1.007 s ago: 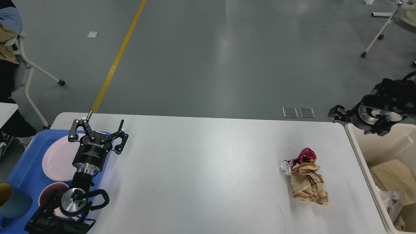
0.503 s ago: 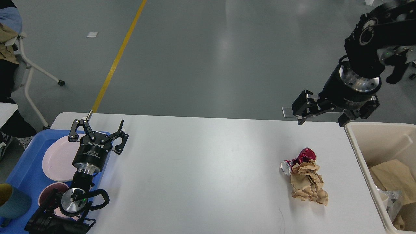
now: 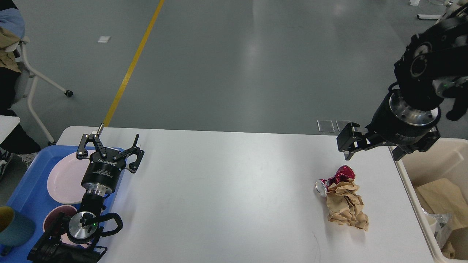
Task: Tidy desktop
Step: 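Raise the right gripper out of the bin and move over the brown paper, then lower the right gripper onto the crumpled brown paper and grasp it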
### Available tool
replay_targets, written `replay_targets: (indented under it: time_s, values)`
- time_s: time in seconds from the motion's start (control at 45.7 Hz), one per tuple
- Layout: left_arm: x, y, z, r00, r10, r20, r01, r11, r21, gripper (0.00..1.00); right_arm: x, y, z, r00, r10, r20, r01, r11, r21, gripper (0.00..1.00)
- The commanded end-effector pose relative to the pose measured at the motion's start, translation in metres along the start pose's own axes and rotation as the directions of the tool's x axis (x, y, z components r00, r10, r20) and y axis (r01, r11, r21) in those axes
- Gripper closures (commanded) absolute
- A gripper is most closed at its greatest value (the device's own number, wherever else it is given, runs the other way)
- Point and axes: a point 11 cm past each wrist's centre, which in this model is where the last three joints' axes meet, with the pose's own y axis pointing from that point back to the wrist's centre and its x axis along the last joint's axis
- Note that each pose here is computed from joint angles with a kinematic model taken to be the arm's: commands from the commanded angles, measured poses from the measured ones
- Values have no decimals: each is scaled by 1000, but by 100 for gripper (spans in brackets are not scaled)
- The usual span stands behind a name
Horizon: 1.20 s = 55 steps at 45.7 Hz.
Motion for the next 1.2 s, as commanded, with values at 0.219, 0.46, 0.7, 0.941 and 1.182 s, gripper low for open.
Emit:
replay_targets:
  time_s: [0.219, 0.46, 0.7, 0.941, 1.182]
  values:
    - [0, 0, 0, 1000, 0, 0, 0, 1000, 2, 4, -3, -138, 21, 993, -33, 114, 41, 997, -68, 0]
    - [0, 0, 0, 1000, 0, 0, 0, 1000, 2, 4, -10, -207, 29, 986, -4, 166, 19, 996, -88, 0]
    - [0, 0, 0, 1000, 0, 0, 0, 1000, 2, 4, -34, -269, 37, 983, 28, 183, -3, 991, -135, 0]
    - [0, 0, 0, 1000, 0, 0, 0, 1000, 0, 4, -41, -293, 38, 978, 45, 204, -17, 990, -138, 0]
    - [0, 0, 0, 1000, 0, 0, 0, 1000, 2, 4, -50, -301, 30, 978, 35, 205, -10, 992, -124, 8]
